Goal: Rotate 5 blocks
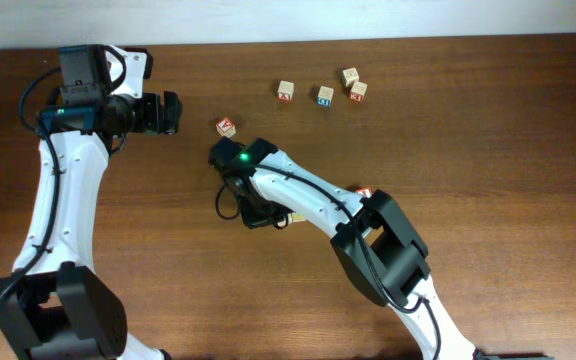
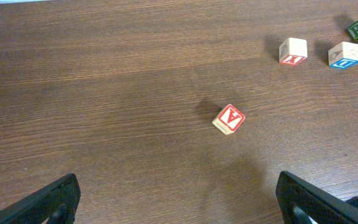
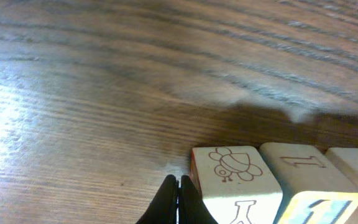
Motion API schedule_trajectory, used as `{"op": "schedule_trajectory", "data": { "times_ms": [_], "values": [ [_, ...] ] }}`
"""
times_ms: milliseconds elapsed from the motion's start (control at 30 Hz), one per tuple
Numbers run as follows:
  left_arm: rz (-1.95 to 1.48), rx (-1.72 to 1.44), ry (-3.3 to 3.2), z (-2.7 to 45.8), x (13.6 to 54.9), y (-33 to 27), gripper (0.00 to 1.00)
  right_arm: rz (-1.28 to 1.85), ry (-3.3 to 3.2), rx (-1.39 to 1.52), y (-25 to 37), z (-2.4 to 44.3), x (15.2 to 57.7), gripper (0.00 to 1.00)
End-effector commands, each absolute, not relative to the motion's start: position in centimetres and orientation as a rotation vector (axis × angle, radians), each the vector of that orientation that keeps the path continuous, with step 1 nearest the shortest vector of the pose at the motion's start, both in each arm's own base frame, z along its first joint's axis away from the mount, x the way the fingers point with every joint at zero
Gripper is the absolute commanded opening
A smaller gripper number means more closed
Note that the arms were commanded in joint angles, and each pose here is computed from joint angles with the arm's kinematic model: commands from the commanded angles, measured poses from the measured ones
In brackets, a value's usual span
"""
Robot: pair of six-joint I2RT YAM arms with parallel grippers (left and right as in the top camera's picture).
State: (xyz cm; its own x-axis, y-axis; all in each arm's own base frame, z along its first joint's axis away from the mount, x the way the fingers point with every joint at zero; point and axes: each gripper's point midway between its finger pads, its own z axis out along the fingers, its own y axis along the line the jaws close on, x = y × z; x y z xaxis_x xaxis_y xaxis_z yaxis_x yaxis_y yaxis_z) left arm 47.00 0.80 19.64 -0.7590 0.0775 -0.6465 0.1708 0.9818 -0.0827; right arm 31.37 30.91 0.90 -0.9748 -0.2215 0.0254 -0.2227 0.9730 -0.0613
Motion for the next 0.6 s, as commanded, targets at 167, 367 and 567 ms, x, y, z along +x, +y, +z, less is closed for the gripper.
{"op": "schedule_trajectory", "data": {
  "times_ms": [167, 367, 567],
  "values": [
    [-0.19, 0.189, 2.424, 19.9, 47.1, 0.6, 0.99, 0.155, -3.08, 0.221, 28.8, 0.3, 31.6, 0.04],
    [-0.19, 0.19, 2.424, 19.9, 47.1, 0.6, 0.99, 0.146, -3.043, 0.164, 27.0, 0.0, 32.1, 0.04],
    [-0.19, 0.189, 2.424, 19.9, 47.1, 0.6, 0.99, 0.059, -2.952, 0.59, 26.7, 0.0, 32.3, 0.04]
  ]
}}
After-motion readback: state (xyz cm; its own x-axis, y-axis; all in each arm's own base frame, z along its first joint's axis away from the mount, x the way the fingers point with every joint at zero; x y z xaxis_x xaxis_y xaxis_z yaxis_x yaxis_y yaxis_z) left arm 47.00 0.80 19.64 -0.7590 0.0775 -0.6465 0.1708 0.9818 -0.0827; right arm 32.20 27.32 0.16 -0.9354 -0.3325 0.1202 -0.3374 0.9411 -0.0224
